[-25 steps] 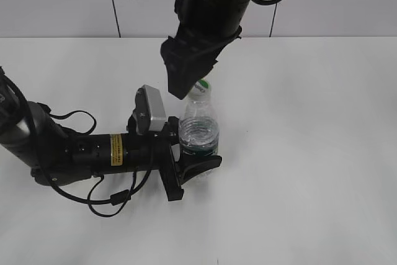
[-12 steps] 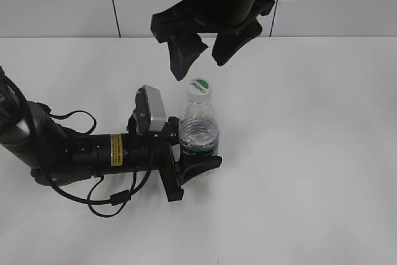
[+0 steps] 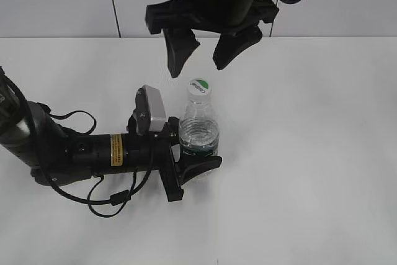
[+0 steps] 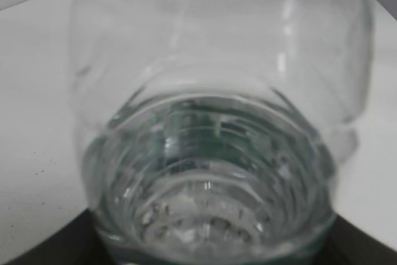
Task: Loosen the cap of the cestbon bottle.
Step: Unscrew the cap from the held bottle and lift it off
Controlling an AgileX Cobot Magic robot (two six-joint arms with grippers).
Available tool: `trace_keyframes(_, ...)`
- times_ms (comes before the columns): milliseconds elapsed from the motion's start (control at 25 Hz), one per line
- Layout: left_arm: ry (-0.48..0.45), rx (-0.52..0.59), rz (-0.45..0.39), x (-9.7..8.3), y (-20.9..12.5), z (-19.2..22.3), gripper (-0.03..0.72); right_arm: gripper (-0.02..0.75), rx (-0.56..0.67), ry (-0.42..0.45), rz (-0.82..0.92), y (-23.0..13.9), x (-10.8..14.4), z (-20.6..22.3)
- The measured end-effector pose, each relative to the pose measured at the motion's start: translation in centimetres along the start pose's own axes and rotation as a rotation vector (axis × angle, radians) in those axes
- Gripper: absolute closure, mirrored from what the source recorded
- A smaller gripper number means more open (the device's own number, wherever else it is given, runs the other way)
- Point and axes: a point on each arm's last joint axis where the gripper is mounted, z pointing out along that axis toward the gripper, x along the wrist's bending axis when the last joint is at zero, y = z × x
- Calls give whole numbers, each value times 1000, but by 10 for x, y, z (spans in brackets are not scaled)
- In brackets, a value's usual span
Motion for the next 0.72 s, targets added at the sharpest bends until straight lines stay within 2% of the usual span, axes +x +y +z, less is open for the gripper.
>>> trace_keyframes(720, -2, -1, 1, 0, 0, 0, 276, 192, 58, -19, 10, -6, -4, 18)
